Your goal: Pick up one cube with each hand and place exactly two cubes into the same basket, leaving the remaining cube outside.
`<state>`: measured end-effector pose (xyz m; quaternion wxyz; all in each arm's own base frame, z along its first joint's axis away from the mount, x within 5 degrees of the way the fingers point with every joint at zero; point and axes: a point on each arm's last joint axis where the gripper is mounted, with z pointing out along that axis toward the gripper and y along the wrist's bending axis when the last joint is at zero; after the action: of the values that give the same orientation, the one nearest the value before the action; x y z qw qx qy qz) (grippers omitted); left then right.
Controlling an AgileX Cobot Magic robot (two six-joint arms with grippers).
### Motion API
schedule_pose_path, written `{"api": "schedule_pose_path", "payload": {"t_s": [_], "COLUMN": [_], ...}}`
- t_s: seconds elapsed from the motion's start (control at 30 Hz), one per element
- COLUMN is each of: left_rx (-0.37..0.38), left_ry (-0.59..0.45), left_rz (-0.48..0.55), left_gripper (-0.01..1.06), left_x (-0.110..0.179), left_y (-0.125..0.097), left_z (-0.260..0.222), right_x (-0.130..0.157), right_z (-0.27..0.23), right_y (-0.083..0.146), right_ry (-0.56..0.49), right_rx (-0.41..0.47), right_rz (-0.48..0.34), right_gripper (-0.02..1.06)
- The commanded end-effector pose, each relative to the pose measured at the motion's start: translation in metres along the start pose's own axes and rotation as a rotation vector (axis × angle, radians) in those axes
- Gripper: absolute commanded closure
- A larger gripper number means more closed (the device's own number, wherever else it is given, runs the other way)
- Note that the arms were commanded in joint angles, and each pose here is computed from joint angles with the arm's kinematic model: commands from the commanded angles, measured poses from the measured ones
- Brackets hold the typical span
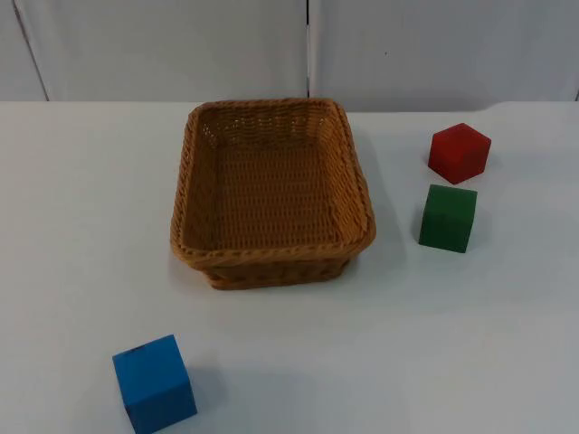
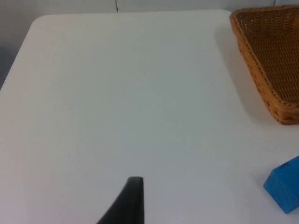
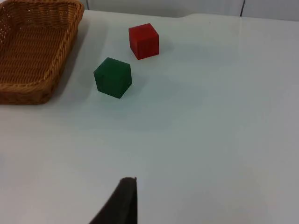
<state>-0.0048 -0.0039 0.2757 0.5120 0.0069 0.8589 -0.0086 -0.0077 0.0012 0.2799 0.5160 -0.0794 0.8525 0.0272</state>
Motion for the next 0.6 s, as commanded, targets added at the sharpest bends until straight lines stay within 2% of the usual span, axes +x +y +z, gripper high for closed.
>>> {"api": "schedule_pose_path", "payload": {"t_s": [0.0, 0.07, 0.37, 0.57], "left_rx": [-0.005, -0.005, -0.005, -0.005], "left_ry": [-0.003, -0.003, -0.003, -0.003], "left_rz": [0.002, 0.002, 0.002, 0.002], "left_gripper": [0.00, 0.00, 0.00, 0.00], "left_x": [0.0010, 0.0010, 0.0010, 0.0010], "left_y": [0.0003, 0.0003, 0.0003, 0.0003], "left_z": [0.0006, 0.0006, 0.0006, 0.0006], "right_x": [-0.0002, -0.0001, -0.0001, -0.0002], "right_z": [0.0000, 0.0000, 0.0000, 0.0000], "right_y": [-0.0008, -0.0028, -0.0028, -0.0013], "right_ry": [-0.009, -0.007, -0.007, -0.009], "right_rx": [0.014, 0.036, 0.036, 0.019], "right_rz": [-0.010, -0.024, -0.024, 0.002], "right_gripper": [-0.01, -0.01, -0.01, -0.01]}}
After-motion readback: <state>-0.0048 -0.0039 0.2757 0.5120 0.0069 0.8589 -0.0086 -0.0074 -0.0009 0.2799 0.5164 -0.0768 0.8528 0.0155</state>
